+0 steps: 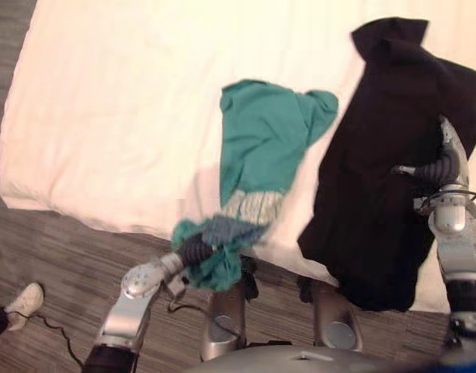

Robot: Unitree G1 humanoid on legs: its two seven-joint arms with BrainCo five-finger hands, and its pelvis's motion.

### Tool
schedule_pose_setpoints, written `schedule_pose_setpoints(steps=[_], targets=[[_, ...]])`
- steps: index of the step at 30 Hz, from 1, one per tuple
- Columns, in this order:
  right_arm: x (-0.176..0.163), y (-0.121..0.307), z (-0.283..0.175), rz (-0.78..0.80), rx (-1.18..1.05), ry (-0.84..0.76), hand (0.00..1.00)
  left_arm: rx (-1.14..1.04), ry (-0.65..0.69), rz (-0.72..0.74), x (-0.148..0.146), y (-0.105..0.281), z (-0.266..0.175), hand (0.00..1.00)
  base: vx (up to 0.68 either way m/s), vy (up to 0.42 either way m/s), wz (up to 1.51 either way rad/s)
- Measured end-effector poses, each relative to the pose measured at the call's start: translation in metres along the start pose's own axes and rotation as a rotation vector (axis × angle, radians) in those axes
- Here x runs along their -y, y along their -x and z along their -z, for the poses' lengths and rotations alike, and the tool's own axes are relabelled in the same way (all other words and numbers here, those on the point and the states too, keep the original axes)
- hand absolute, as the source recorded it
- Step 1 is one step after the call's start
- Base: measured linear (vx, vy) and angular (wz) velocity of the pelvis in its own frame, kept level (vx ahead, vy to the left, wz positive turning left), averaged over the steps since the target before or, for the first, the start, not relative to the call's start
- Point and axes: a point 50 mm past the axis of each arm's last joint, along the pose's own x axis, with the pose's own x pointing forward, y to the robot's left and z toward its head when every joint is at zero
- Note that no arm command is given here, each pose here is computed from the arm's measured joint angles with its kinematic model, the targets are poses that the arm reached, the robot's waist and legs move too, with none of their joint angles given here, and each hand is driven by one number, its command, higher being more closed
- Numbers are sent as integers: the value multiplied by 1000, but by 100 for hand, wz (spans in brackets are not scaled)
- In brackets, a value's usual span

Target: Tidy the bed and pick cloth on bed and put in laundry

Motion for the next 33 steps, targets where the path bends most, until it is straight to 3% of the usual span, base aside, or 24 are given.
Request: schedule_pose_setpoints(steps=[2,3,16,26,33], targets=[[-8,-3,10,-46,-56,6,0,-62,53,5,1,2,15,100,51,-18,9],[-19,-1,16,-89,-88,16,100,-81,56,-1,-4,4,18,100,49,-31,32],[-30,-17,7,-122,-132,-161,100,-131,98,-255,-41,-11,37,100,-76,-2,-6],[-50,-1,17,-146,-175,-390,100,-180,176,-364,-32,-26,52,100,86,9,-9],[-73,42,54,-283,-243,-410,100,-223,217,-431,-15,-39,64,100,120,21,-1]])
